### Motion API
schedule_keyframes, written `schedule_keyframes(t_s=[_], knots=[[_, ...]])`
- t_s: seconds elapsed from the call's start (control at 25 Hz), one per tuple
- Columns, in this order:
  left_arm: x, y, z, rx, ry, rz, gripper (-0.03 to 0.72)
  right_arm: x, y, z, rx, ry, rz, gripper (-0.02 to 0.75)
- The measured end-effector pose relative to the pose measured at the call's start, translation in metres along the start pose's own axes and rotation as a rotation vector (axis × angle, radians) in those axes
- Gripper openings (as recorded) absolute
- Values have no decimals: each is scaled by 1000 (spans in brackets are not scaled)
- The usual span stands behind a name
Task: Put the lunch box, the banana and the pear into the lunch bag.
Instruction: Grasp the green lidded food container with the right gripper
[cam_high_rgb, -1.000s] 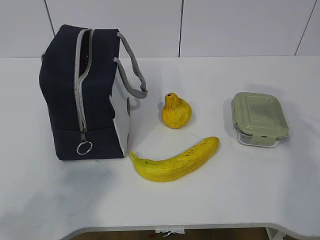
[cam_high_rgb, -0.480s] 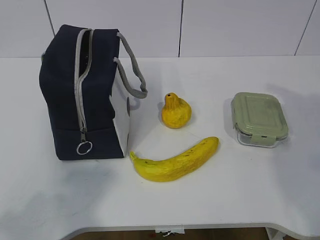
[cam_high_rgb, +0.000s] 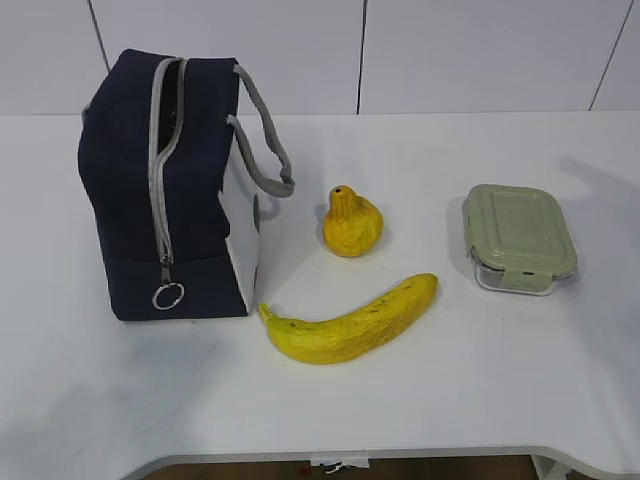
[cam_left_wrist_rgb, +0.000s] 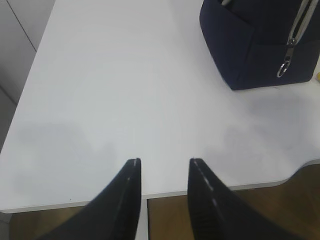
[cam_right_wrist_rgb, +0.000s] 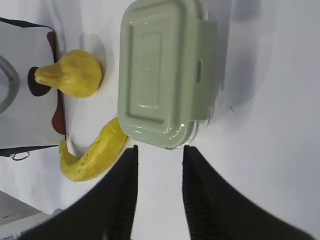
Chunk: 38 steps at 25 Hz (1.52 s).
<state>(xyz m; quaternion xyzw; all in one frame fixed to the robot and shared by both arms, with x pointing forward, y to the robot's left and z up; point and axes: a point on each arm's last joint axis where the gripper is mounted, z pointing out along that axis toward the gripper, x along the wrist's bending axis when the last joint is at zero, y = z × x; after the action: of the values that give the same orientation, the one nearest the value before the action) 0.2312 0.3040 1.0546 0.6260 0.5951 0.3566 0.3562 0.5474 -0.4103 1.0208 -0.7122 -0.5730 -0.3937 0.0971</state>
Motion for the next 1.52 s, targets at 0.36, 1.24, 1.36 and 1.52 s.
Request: schedule_keyframes(t_s=[0.36, 1.24, 1.36, 1.52], knots=[[0, 0, 0, 0, 0, 0, 243, -2, -1, 0, 14, -23, -13, 421], [0, 0, 0, 0, 0, 0, 243, -62, 29, 52, 39, 78, 83, 594], [0, 0, 0, 0, 0, 0, 243, -68, 29, 59, 34, 103, 104, 593], [0, 0, 0, 0, 0, 0, 243, -75, 29, 67, 29, 123, 116, 591]])
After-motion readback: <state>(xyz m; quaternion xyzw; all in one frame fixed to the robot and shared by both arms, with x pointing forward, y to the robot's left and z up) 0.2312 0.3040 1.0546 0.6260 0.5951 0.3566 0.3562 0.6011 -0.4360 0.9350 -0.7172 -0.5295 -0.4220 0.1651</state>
